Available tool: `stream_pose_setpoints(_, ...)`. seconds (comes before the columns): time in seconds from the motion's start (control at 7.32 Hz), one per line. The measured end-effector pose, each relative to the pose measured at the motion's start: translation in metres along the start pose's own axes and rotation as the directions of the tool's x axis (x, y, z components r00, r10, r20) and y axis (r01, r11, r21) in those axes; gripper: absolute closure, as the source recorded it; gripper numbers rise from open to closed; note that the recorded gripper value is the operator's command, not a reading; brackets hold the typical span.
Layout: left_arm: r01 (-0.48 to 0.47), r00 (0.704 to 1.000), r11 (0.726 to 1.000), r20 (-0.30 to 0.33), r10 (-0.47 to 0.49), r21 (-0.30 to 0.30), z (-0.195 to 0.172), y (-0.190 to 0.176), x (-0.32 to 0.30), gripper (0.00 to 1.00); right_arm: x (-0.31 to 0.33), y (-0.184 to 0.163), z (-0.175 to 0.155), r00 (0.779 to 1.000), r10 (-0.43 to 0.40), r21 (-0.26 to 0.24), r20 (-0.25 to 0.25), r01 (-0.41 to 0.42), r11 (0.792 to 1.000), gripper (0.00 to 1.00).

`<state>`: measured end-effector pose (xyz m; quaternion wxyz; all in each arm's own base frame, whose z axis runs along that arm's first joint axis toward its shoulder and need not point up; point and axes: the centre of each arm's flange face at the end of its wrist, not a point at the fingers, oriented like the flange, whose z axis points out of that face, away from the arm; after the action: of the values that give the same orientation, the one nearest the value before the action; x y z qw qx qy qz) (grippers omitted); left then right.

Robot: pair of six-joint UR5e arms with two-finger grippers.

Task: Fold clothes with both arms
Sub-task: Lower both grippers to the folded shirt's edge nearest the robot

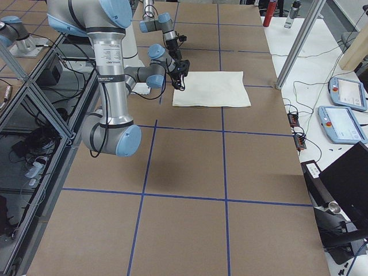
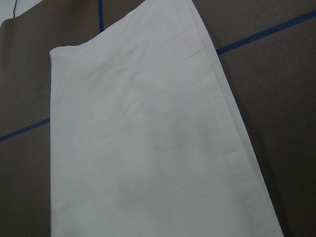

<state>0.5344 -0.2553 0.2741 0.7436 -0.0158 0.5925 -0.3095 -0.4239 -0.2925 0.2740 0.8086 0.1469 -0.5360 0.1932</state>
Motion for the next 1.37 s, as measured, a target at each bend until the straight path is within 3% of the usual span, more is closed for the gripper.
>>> stream_pose_setpoints(0.68, 0.025, 0.998, 0.999, -0.065, -0.023, 0.026, 0.023, 0.003, -0.013, 0.21, 0.000, -0.001, 0.000, 1.000, 0.004, 0.002, 0.001, -0.004, 1.000, 0.00)
stream_pose_setpoints(1.37, 0.011, 0.998, 1.000, -0.055, -0.010, 0.024, 0.039, 0.013, -0.013, 0.21, 0.001, -0.001, 0.000, 1.000, 0.004, 0.003, 0.000, -0.004, 1.000, 0.00)
